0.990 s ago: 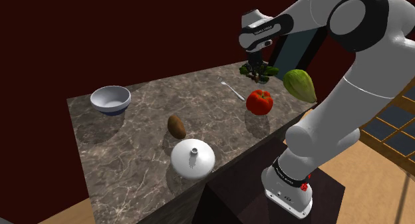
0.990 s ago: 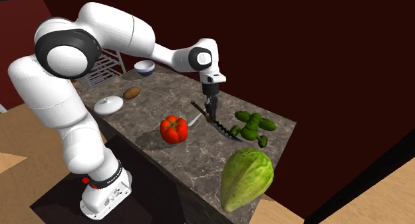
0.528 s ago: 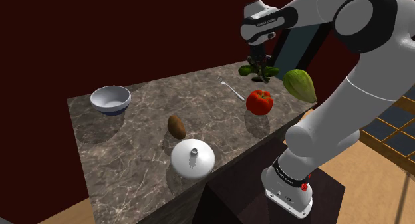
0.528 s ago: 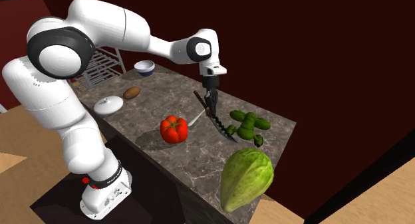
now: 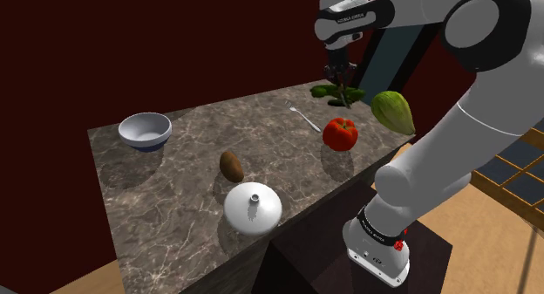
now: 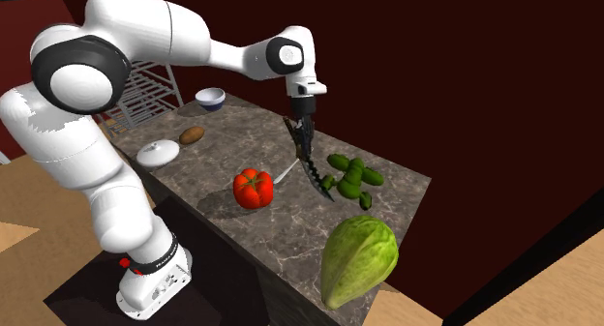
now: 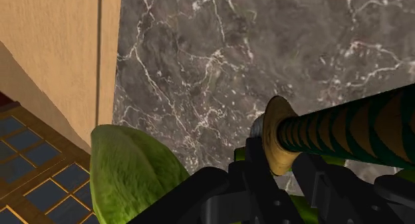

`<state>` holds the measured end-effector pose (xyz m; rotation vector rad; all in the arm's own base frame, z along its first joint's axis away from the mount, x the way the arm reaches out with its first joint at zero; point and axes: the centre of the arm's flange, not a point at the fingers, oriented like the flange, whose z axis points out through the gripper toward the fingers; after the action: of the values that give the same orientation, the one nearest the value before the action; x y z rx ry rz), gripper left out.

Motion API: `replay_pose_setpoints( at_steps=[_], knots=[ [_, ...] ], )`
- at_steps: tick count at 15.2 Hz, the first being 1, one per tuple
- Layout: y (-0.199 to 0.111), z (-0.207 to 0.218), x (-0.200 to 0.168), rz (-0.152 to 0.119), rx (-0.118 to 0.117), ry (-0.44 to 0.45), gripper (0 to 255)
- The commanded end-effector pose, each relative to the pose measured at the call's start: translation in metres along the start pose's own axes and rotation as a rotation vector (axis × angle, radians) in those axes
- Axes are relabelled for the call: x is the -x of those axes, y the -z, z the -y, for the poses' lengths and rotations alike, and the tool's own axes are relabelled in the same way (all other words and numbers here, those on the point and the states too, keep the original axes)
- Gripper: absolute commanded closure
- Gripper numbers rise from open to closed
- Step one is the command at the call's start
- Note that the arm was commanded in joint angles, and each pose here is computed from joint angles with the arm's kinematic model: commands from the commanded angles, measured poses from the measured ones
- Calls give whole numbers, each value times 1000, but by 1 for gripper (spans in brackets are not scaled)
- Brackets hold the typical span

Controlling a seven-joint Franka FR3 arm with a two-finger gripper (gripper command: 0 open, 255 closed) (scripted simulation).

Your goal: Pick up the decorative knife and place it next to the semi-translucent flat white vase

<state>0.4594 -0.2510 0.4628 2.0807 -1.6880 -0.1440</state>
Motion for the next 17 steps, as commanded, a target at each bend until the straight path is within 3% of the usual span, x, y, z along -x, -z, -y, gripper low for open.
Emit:
replay_pose_setpoints(
  at_steps=[1,17],
  knots=[
    [9,8,21,-1,0,0,255],
    [86,90,200,-1,0,0,255]
  ],
)
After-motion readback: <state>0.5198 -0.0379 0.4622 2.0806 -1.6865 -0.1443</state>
